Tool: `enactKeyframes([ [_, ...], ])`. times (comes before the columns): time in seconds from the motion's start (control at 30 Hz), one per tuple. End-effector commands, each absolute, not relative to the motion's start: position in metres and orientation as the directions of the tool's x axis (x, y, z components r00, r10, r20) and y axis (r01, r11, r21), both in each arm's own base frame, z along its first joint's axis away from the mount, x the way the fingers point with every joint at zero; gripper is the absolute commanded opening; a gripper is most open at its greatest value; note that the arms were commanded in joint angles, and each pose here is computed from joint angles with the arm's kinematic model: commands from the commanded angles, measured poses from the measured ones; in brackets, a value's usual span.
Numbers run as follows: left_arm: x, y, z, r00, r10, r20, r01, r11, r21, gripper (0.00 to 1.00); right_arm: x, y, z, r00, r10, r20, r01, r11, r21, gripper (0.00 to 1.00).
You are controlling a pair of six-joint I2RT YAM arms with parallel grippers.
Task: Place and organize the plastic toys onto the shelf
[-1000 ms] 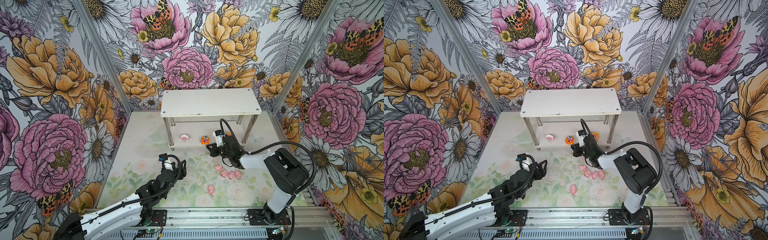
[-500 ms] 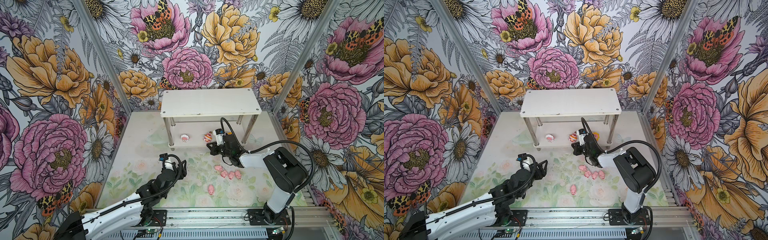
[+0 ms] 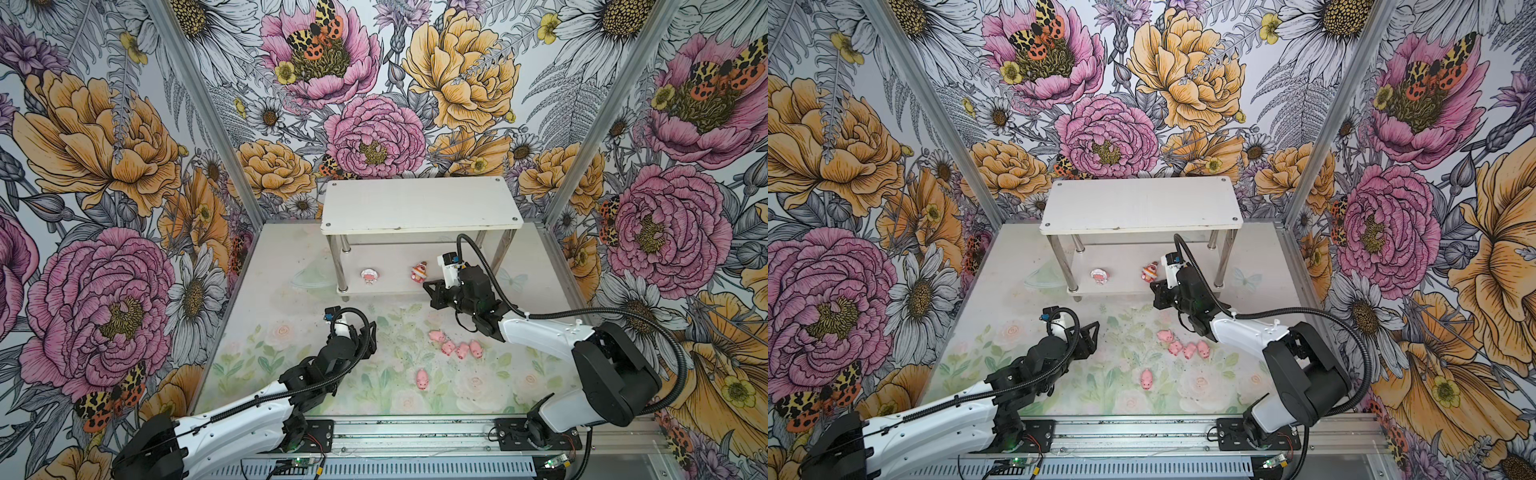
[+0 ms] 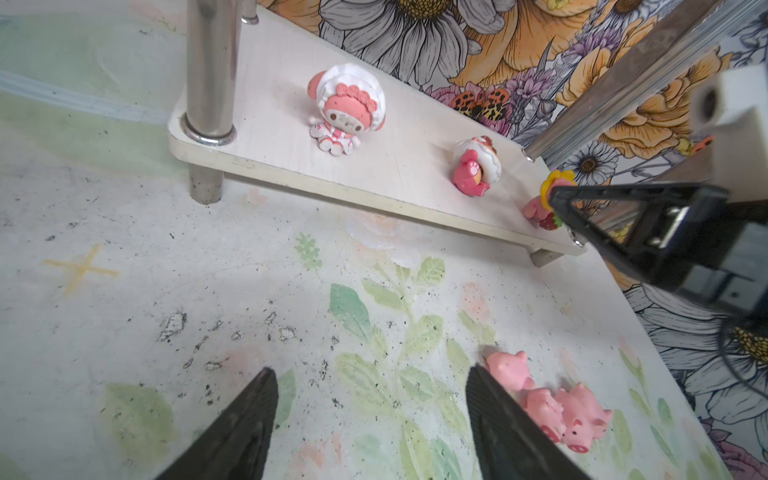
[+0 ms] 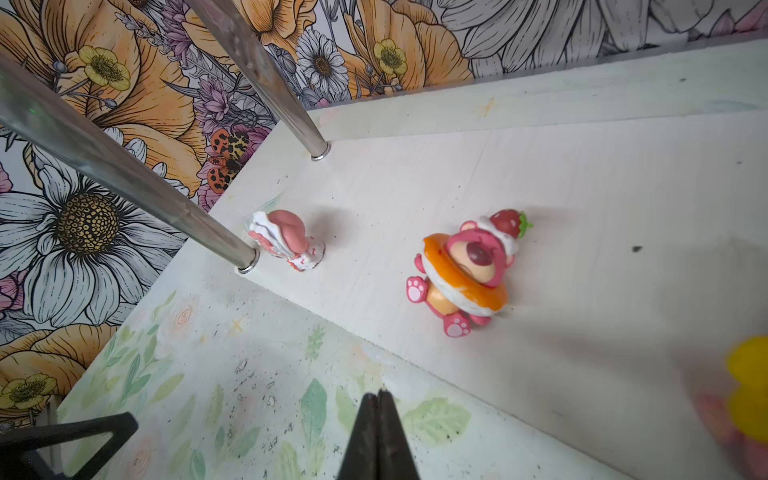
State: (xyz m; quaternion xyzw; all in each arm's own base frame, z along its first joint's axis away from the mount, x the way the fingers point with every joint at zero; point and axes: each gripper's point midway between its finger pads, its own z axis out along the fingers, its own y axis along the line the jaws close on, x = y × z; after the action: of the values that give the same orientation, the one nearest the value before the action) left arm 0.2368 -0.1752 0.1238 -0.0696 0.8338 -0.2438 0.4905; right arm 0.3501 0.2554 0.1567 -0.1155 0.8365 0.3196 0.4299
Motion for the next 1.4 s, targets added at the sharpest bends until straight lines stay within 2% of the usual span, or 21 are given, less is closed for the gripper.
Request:
enactKeyframes([
  [0.0, 0.246, -0.203, 0.147, -0.508, -0.332, -0.795, 0.214, 0.845, -0.489, 0.80, 0.338, 0.237, 0.155, -0.625, 0.052, -0.779, -0.420, 0.819, 0.391, 0.11],
  [0.07, 0.253, -0.220, 0.154, -0.515, -0.297, -0.804, 0.246, 0.847, -0.471, 0.85, 0.331, 0.228, 0.160, -0.633, 0.050, -0.772, -0.401, 0.833, 0.382, 0.17],
  [0.13, 0.264, -0.238, 0.160, -0.514, -0.263, -0.816, 0.279, 0.849, -0.449, 0.88, 0.326, 0.221, 0.161, -0.647, 0.049, -0.761, -0.383, 0.842, 0.380, 0.29],
  [0.2, 0.275, -0.256, 0.163, -0.517, -0.231, -0.824, 0.306, 0.849, -0.430, 0.91, 0.320, 0.217, 0.165, -0.654, 0.060, -0.754, -0.374, 0.841, 0.392, 0.37],
  [0.33, 0.302, -0.291, 0.162, -0.527, -0.171, -0.832, 0.323, 0.865, -0.383, 0.98, 0.308, 0.209, 0.174, -0.651, 0.093, -0.754, -0.372, 0.826, 0.423, 0.46],
  [0.57, 0.351, -0.335, 0.156, -0.547, -0.134, -0.826, 0.324, 0.876, -0.357, 0.99, 0.288, 0.192, 0.196, -0.609, 0.104, -0.786, -0.393, 0.822, 0.413, 0.50],
  [0.7, 0.373, -0.345, 0.150, -0.559, -0.121, -0.820, 0.281, 0.903, -0.325, 0.99, 0.285, 0.185, 0.200, -0.590, 0.095, -0.802, -0.402, 0.827, 0.393, 0.52],
  [0.97, 0.395, -0.346, 0.121, -0.593, -0.095, -0.800, 0.187, 0.949, -0.252, 0.99, 0.286, 0.185, 0.204, -0.585, 0.088, -0.806, -0.426, 0.812, 0.398, 0.53],
  [1.37, 0.420, -0.348, 0.114, -0.597, -0.131, -0.791, 0.154, 0.949, -0.274, 0.99, 0.280, 0.188, 0.203, -0.591, 0.084, -0.802, -0.453, 0.789, 0.416, 0.53],
])
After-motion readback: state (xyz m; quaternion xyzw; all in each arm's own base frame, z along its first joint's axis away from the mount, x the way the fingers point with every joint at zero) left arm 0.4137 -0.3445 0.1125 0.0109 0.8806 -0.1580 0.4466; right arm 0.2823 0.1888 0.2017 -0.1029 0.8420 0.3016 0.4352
